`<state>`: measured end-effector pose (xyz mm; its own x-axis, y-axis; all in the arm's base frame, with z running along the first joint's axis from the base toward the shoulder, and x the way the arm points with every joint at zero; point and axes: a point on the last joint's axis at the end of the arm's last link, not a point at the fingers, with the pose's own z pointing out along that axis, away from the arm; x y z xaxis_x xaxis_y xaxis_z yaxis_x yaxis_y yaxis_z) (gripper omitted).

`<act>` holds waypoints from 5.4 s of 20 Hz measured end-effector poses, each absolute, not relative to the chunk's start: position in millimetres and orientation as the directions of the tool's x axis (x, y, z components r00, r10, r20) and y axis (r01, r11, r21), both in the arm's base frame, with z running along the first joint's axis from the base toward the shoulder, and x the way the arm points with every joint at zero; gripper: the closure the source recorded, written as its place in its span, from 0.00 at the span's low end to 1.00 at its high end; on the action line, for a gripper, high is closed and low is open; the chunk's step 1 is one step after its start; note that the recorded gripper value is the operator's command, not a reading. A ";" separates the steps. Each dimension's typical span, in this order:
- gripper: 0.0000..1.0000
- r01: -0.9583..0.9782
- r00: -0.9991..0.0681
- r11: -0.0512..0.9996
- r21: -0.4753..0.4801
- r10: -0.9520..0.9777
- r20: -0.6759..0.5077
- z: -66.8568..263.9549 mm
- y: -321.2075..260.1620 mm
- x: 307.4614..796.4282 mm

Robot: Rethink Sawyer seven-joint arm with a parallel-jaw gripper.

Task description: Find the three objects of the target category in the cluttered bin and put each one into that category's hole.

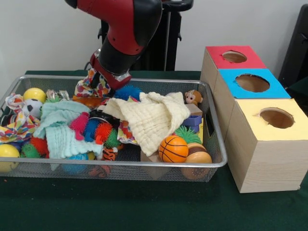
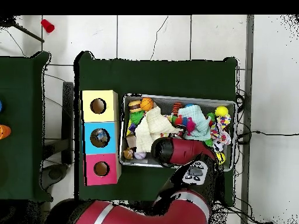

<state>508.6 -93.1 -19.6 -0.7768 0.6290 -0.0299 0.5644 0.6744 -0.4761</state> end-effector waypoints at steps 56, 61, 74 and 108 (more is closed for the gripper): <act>1.00 0.703 -0.703 0.681 -0.204 0.709 -0.058 23.7 68.2 578.5; 1.00 0.725 -0.682 0.667 -0.174 0.730 -0.047 21.4 78.7 577.9; 0.00 0.734 -0.672 0.659 -0.164 0.740 -0.034 19.1 86.0 576.0; 0.00 0.724 -0.679 0.646 -0.242 0.729 -0.086 117.1 65.6 573.9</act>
<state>573.9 65.6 117.1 -0.6794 0.7288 -0.0858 0.7237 0.6461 -0.2423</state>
